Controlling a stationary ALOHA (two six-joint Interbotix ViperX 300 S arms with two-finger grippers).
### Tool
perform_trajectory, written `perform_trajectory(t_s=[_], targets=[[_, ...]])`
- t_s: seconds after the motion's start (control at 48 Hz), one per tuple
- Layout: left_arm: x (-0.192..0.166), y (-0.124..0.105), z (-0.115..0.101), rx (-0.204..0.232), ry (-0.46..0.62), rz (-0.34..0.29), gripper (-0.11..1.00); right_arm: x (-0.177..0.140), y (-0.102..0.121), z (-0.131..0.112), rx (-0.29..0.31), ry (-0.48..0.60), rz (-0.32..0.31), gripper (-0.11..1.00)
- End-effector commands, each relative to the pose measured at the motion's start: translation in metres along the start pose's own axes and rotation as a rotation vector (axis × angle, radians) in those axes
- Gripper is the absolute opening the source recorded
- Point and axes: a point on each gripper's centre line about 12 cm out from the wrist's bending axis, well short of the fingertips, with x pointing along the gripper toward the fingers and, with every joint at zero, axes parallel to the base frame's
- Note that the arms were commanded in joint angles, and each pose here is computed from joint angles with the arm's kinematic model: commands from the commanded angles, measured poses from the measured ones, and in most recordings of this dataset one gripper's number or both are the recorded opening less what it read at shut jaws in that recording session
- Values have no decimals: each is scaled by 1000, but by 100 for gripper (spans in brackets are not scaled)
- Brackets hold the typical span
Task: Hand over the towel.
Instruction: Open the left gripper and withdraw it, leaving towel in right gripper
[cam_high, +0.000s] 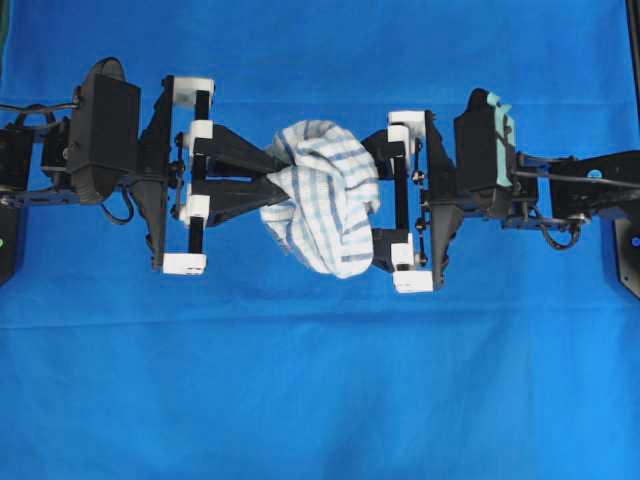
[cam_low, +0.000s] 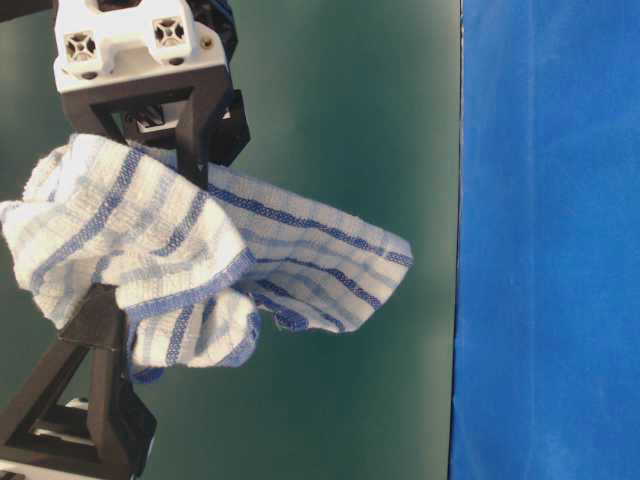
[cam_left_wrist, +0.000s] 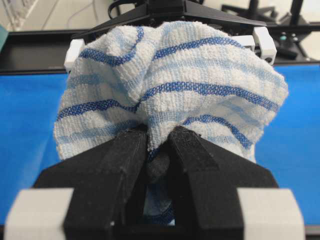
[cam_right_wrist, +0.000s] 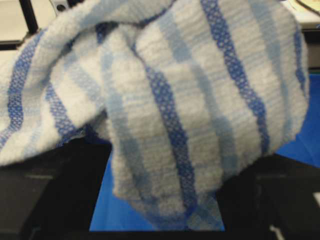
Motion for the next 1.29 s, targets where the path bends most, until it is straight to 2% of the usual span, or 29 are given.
perform_trajectory(t_s=[0.0, 0.083, 0.25, 0.292, 0.521, 0.563, 0.626, 0.792, 0.876, 1.272], targets=[[0, -1, 10, 4, -34, -4, 8, 1, 2, 12, 1, -30, 4, 70], [0, -1, 11, 4, -36, -3, 8, 1, 2, 11, -5, -21, 5, 58], [0, -1, 11, 6, -34, -4, 8, 1, 2, 10, -13, -11, 7, 10], [0, -1, 11, 6, -34, -4, 8, 1, 2, 11, -14, -12, 8, 2], [0, 1, 10, -3, -29, 2, 8, 0, 2, 13, -14, -17, 8, 2], [0, 1, 10, -8, -29, 2, 12, 0, 2, 14, -14, -18, 8, 2], [0, 1, 10, -11, -29, 3, 27, -2, 2, 15, -14, -20, 8, 2], [-6, 1, 11, -11, -35, 3, 76, -8, 3, 18, -13, -24, 9, 2], [-13, 1, 10, -9, -37, 2, 91, -13, 3, 20, -13, -29, 9, 2], [-68, 1, 16, -16, -83, 2, 92, -46, 2, 23, -11, -52, 11, 2]])
